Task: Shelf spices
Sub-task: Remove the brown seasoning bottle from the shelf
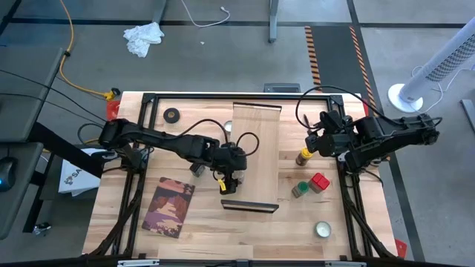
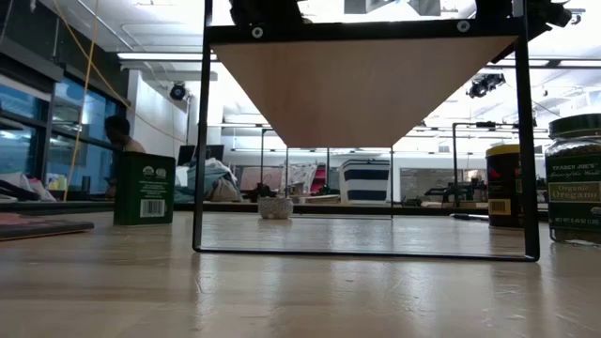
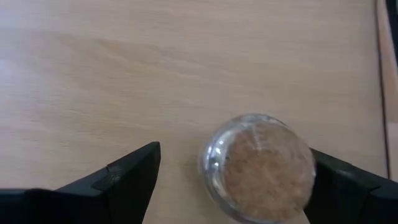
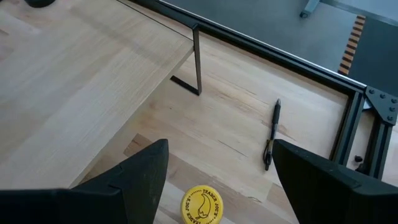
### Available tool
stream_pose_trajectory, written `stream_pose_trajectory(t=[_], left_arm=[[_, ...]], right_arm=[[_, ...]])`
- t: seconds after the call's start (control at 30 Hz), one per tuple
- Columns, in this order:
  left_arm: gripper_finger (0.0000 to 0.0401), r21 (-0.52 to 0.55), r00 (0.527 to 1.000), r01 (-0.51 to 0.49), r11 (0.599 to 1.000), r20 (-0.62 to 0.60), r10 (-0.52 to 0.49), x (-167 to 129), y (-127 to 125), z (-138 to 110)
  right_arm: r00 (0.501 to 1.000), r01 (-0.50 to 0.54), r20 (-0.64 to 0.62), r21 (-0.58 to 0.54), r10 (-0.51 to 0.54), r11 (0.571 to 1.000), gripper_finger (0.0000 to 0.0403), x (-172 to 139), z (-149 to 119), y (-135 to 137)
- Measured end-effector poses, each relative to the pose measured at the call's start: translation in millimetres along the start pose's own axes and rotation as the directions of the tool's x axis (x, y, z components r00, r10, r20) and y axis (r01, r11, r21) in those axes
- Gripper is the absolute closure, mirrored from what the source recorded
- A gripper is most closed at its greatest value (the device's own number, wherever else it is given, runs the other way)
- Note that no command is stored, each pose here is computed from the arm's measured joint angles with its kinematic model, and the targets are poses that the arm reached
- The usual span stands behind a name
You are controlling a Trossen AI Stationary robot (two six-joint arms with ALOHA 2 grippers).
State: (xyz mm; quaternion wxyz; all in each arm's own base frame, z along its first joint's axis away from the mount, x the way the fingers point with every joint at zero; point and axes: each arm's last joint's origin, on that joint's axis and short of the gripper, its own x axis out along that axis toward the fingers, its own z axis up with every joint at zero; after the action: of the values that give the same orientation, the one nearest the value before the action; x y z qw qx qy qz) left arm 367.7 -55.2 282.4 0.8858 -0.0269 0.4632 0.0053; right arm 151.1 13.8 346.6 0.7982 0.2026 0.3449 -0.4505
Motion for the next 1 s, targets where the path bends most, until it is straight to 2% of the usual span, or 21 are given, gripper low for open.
stream_pose_trajectory(t=[0.13,0.27,0.3,0.5,0.57,0.67,0.8,0.87,1.0], left_arm=[[0.0122,0.005,0.999,-0.046,0.999,0.029,0.046,-1.4,-3.1,1.2],[0.0216,0.015,0.995,-0.097,0.995,0.006,0.097,-8.1,-3.2,-2.9],[0.0229,0.010,0.993,-0.114,0.993,0.006,0.114,-15.2,-2.0,-4.2],[0.0227,-0.092,0.979,-0.180,0.979,0.075,0.187,-85.0,12.2,-13.4],[0.0227,-0.137,0.981,-0.168,0.976,0.076,0.180,-109.3,12.8,-22.5],[0.0227,-0.147,0.993,-0.114,0.983,0.004,0.116,-133.3,-2.7,-47.1],[0.0227,-0.100,0.987,-0.058,0.993,-0.152,0.042,-118.0,-44.1,-92.5],[0.0227,-0.087,0.988,-0.026,0.996,-0.156,0.012,-101.5,-63.0,-111.5],[0.0225,-0.150,0.994,0.031,0.988,-0.098,-0.046,-54.7,-83.0,-134.4]], right_arm=[[1.000,0.001,0.001,0.000,-0.001,1.000,0.0119,0.0,0.0,0.0],[1.000,0.001,0.001,0.000,-0.001,1.000,0.0119,0.0,0.0,0.0],[1.000,0.001,0.001,0.000,-0.001,1.000,0.0119,0.0,0.0,-0.1],[1.000,0.011,0.023,0.000,-0.011,1.000,0.0119,0.0,0.7,-0.3],[1.000,0.011,0.023,0.000,-0.011,1.000,0.0119,0.0,0.7,-0.3],[1.000,0.011,0.023,0.000,-0.011,1.000,0.0119,0.0,0.7,-0.3],[1.000,0.011,0.024,0.001,-0.011,1.000,0.0119,0.0,0.7,-0.3],[1.000,0.012,0.025,0.006,-0.012,1.000,0.0119,0.0,0.7,-0.3],[1.000,0.012,0.026,0.009,-0.012,1.000,0.0119,0.1,0.7,-0.2]])
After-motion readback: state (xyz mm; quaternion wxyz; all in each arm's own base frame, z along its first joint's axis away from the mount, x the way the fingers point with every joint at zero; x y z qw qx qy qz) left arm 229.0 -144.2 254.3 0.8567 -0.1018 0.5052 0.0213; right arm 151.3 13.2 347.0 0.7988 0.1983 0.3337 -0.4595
